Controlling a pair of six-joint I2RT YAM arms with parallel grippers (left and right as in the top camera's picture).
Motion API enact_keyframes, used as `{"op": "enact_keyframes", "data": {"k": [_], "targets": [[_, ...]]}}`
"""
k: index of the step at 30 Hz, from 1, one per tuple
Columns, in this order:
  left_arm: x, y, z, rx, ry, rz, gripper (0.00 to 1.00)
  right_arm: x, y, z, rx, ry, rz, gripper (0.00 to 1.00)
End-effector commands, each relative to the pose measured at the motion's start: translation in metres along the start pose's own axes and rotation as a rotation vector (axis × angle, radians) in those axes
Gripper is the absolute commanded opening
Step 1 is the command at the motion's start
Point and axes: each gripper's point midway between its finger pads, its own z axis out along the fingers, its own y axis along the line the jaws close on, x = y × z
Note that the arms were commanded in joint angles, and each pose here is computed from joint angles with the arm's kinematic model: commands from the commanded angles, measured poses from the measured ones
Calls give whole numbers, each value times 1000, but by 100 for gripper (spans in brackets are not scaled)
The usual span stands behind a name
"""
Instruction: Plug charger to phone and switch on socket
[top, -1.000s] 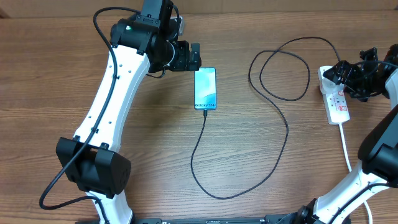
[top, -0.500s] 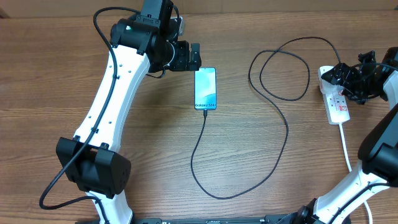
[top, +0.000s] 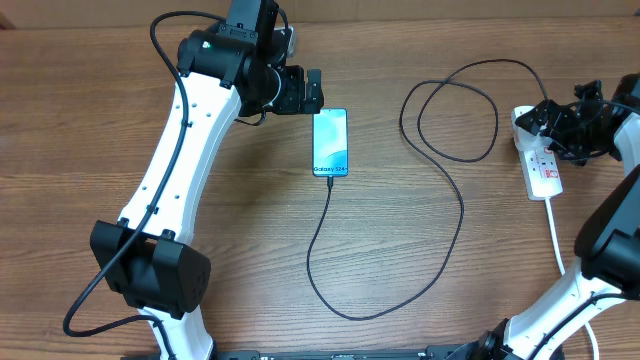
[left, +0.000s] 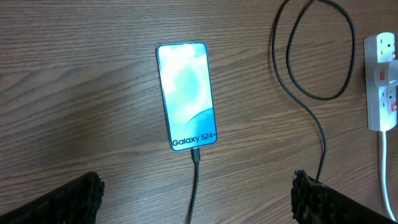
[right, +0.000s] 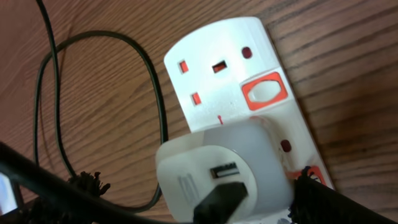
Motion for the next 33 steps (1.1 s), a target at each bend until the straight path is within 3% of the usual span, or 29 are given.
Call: {"op": "enact_keyframes", "data": {"k": [1,33], "targets": [[-4,-2,-6,0,-20,23,100,3,12,8,-17,13,-22,100],[-4,-1,-6,-1,-20,23,100,2,-5,9,117,10,-13,100]]}}
